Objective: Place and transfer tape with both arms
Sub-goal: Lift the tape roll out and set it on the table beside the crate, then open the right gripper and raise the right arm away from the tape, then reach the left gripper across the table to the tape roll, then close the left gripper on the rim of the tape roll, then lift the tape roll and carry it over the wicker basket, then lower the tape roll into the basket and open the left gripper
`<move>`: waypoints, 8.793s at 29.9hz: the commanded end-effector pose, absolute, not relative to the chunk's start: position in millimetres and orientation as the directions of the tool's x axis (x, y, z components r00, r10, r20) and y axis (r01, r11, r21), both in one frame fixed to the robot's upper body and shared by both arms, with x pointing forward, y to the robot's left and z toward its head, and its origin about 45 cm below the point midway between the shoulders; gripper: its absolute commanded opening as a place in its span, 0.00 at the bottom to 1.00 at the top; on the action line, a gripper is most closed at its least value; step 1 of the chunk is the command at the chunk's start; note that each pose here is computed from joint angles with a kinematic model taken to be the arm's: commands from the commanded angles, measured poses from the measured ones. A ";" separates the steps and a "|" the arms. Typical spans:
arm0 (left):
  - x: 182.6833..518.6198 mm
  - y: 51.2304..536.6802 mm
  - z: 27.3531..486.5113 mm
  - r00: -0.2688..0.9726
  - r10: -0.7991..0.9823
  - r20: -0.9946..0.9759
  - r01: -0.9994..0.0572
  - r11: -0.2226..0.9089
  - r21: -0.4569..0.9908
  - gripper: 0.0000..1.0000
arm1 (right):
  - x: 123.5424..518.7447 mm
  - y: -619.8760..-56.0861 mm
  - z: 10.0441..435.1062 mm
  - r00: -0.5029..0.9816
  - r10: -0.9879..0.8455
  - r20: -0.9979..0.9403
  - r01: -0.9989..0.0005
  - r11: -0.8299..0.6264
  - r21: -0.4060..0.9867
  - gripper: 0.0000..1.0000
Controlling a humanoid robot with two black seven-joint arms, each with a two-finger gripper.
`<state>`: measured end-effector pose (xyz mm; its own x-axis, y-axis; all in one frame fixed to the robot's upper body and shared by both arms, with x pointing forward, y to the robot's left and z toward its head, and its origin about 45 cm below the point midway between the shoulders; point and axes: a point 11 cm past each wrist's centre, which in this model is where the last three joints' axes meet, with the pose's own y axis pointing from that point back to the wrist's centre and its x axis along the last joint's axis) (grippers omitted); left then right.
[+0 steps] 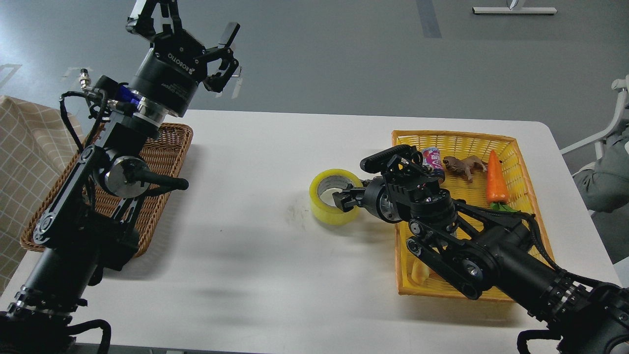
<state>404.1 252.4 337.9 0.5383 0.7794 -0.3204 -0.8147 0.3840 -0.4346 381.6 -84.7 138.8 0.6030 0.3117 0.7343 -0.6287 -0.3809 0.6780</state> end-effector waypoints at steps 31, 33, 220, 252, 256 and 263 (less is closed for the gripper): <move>400.2 277.2 331.6 0.490 0.813 -0.313 -0.842 0.349 -0.412 0.98 | 403.5 -74.4 212.5 0.508 -0.023 0.861 -0.751 -0.501 0.430 1.00; 400.3 280.9 332.8 0.484 0.819 -0.308 -0.844 0.345 -0.410 0.98 | 405.5 -74.5 231.1 0.481 -0.074 0.874 -0.768 -0.516 0.379 1.00; 507.4 304.7 245.1 0.245 -0.203 0.948 -0.859 0.408 0.309 0.00 | 353.1 -215.8 328.1 0.490 -0.872 -0.008 -0.844 -0.472 -0.256 1.00; 411.1 515.3 205.5 0.388 -0.233 0.892 -0.912 0.038 0.407 0.00 | 352.2 -214.0 315.1 0.490 -0.871 -0.037 -0.852 -0.470 -0.229 1.00; 396.3 531.0 199.1 0.402 -0.234 0.885 -0.909 0.008 0.416 0.00 | 352.7 -214.4 313.7 0.489 -0.872 -0.039 -0.854 -0.469 -0.225 1.00; 384.1 537.6 188.5 0.423 -0.200 0.884 -0.902 -0.007 0.431 0.00 | 353.0 -214.7 314.4 0.488 -0.872 -0.038 -0.854 -0.468 -0.227 1.00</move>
